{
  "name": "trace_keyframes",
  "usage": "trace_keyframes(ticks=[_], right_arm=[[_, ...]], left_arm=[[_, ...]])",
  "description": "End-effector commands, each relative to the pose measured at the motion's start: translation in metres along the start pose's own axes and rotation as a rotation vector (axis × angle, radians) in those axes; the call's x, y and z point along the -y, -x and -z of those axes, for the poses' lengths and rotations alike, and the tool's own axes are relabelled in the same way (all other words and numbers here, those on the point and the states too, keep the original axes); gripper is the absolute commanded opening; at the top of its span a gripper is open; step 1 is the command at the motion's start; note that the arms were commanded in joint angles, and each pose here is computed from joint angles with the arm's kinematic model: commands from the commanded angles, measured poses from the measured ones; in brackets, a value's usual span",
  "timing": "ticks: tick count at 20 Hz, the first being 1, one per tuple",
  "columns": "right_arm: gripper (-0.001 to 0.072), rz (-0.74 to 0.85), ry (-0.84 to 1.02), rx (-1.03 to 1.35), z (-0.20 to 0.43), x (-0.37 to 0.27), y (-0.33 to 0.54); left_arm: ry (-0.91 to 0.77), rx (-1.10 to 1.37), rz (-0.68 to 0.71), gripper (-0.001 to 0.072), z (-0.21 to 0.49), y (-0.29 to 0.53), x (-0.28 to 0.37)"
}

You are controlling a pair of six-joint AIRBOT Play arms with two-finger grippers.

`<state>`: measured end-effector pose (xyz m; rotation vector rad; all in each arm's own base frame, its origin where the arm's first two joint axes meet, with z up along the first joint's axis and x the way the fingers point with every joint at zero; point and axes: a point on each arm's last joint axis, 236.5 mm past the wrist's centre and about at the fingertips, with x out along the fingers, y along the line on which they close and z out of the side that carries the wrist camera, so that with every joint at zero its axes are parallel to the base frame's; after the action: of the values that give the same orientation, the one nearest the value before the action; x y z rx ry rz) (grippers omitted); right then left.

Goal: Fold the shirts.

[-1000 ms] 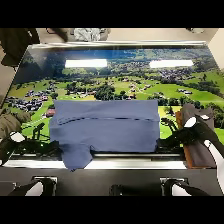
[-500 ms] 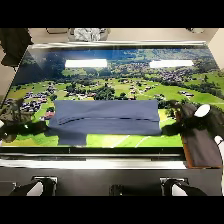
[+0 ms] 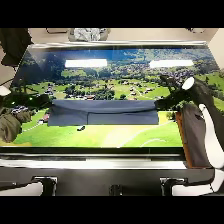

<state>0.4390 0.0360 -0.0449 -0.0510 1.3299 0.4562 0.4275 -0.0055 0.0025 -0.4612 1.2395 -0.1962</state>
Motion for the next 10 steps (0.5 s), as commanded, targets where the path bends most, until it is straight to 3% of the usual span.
trace_keyframes(ticks=[1,4,5,6,7,8,9,10], right_arm=[[0.0035,-0.004,-0.032,-0.045,-0.004,0.01,-0.028],[0.0035,-0.018,-0.059,-0.082,0.004,0.011,-0.042],[0.0036,-0.025,-0.068,-0.083,0.004,0.01,-0.043],[0.0039,-0.033,-0.07,-0.083,0.004,0.008,-0.041],[0.0159,-0.045,-0.075,-0.087,0.005,0.006,-0.037],[0.0446,-0.057,-0.051,-0.101,0.009,0.007,-0.028],[0.0675,-0.071,-0.005,-0.113,0.015,0.01,-0.015],[0.0702,-0.078,0.003,-0.117,0.021,0.017,-0.003]], left_arm=[[0.005,-0.089,0.017,0.0025,-0.009,-0.042,-0.006],[0.032,-0.157,0.015,0.0028,0.004,-0.068,-0.008],[0.047,-0.158,0.014,0.0066,0.004,-0.07,-0.008],[0.049,-0.153,0.013,0.0278,0.002,-0.069,-0.008],[0.051,-0.15,0.015,0.0542,0.0,-0.064,-0.008],[0.048,-0.152,0.019,0.0617,-0.003,-0.056,-0.007],[0.046,-0.15,0.024,0.0614,-0.006,-0.046,-0.007],[0.04,-0.14,0.027,0.061,-0.011,-0.034,-0.006]])
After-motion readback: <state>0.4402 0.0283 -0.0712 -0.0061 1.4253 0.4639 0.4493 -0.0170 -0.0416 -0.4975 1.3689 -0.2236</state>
